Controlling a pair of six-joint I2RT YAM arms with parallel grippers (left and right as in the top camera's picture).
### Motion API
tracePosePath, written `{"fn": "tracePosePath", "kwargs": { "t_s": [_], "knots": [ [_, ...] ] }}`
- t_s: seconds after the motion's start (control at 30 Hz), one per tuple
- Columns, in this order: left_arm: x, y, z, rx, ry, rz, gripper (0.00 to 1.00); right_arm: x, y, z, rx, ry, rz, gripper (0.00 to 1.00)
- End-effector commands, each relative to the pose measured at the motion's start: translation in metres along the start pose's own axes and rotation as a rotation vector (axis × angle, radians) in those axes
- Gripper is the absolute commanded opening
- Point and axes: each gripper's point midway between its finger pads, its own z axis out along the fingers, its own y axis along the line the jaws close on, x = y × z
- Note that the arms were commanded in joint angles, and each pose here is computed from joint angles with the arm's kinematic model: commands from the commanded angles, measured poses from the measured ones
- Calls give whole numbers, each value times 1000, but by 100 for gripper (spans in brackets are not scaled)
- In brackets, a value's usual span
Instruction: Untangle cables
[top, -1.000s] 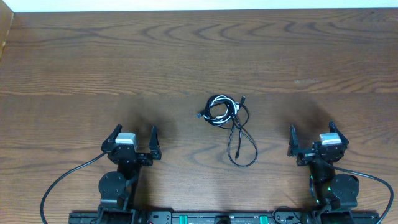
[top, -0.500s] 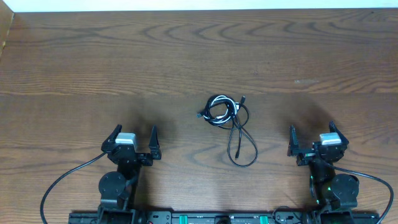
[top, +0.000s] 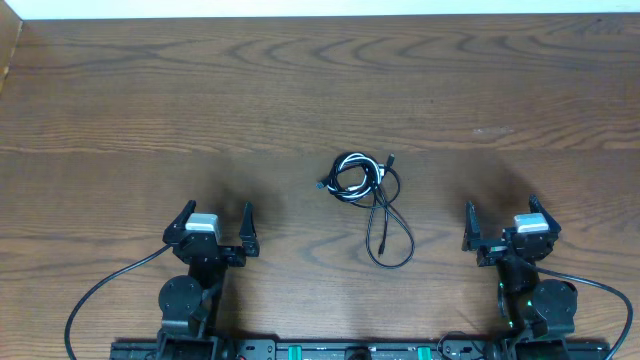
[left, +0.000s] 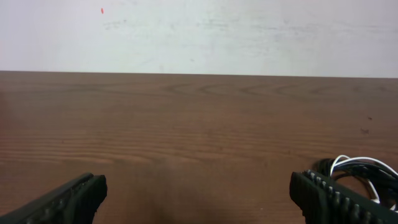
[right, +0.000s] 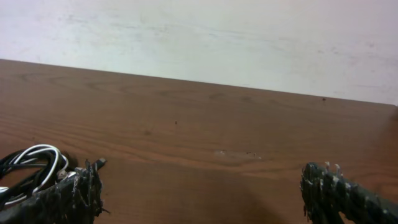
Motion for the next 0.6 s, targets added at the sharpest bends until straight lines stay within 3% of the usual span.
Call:
{"fn": "tracePosePath", "kwargs": {
  "t_s": [0.0,0.57],
  "knots": [
    [17,3,2,-16,50,18,100,1,1,0,-2,1,1,99],
    [-1,2,2,-13,-21,17,100,1,1,0,-2,0,1,99]
  ]
}}
